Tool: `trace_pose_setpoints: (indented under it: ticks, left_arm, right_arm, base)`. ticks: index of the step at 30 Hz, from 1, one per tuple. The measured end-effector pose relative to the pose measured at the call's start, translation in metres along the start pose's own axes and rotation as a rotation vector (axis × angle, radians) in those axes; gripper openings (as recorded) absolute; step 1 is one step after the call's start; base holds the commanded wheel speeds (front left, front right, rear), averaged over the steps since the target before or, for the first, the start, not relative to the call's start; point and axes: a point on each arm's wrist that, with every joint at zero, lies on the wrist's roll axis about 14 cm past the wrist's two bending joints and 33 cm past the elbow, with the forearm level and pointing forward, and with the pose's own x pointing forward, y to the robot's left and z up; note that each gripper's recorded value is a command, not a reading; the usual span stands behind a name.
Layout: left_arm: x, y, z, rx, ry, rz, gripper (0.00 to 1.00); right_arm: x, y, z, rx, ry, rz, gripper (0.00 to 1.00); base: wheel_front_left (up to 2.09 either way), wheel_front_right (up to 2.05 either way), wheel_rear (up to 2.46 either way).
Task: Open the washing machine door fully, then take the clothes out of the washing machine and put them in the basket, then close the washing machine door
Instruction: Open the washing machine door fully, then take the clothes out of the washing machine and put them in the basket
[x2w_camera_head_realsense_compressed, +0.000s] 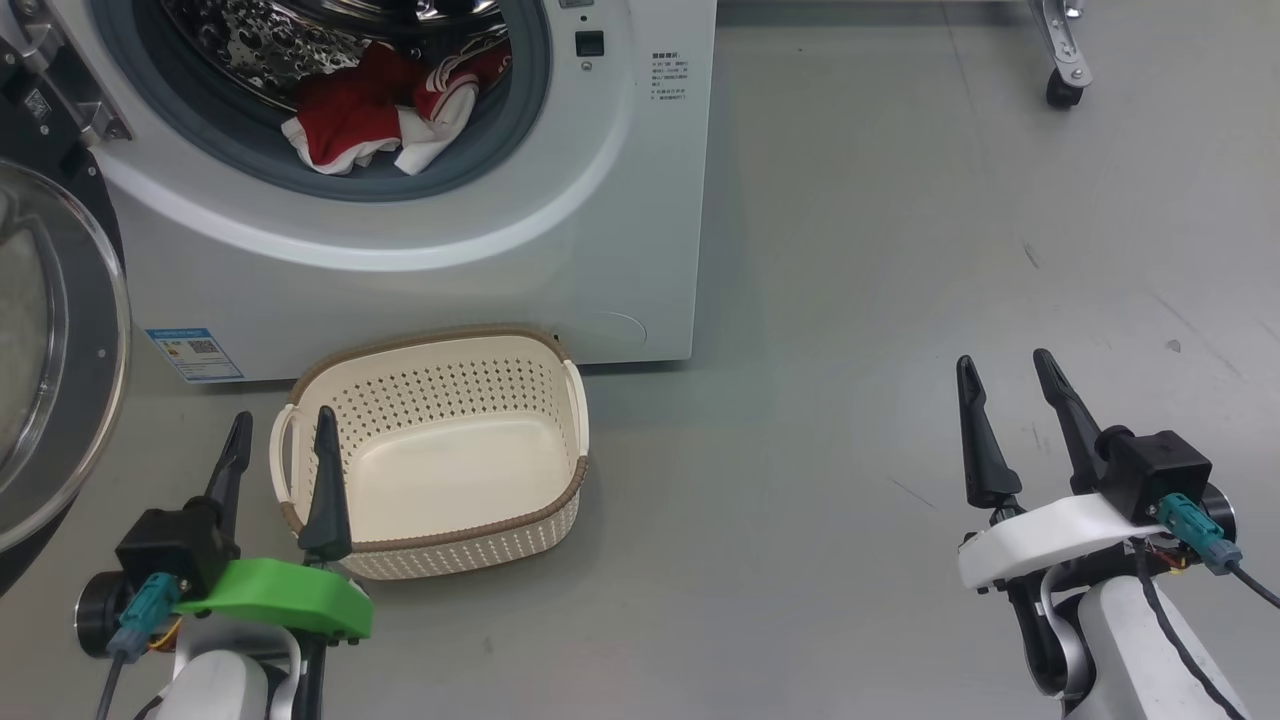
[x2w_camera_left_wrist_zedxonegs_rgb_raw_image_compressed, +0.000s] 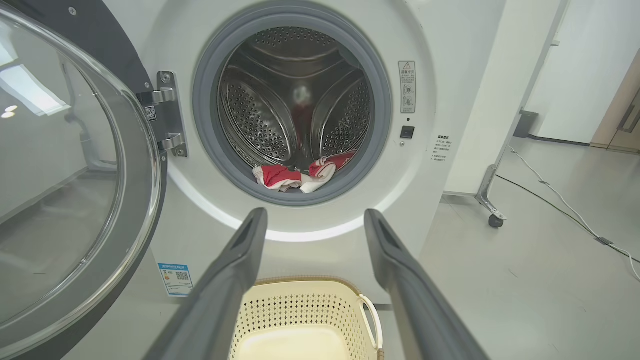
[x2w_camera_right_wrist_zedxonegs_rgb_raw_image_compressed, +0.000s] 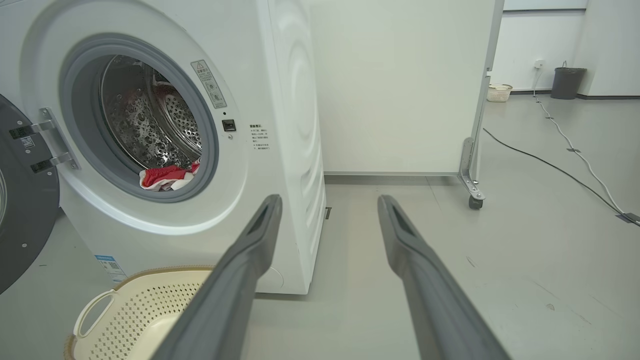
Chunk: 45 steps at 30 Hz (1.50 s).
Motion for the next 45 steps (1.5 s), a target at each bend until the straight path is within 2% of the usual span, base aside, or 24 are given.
trace_pose_setpoints:
  ticks: [10, 45]
  left_arm:
    - [-0.0003, 0.0042, 0.0059, -0.028, -0.020, 0.023, 1.00]
    - [-0.0050, 0.0003, 0.0037, -0.006, -0.017, 0.004, 1.00]
  right_arm:
    - [0.0013, 0.0020, -0.0011, -0.001, 0.003, 0.007, 1.00]
    - [0.0038, 0.0053, -0.0062, -0.005, 0.015, 0.018, 1.00]
  base:
    - [0.00, 0.00, 0.00]
    - [0.00, 0.00, 0.00]
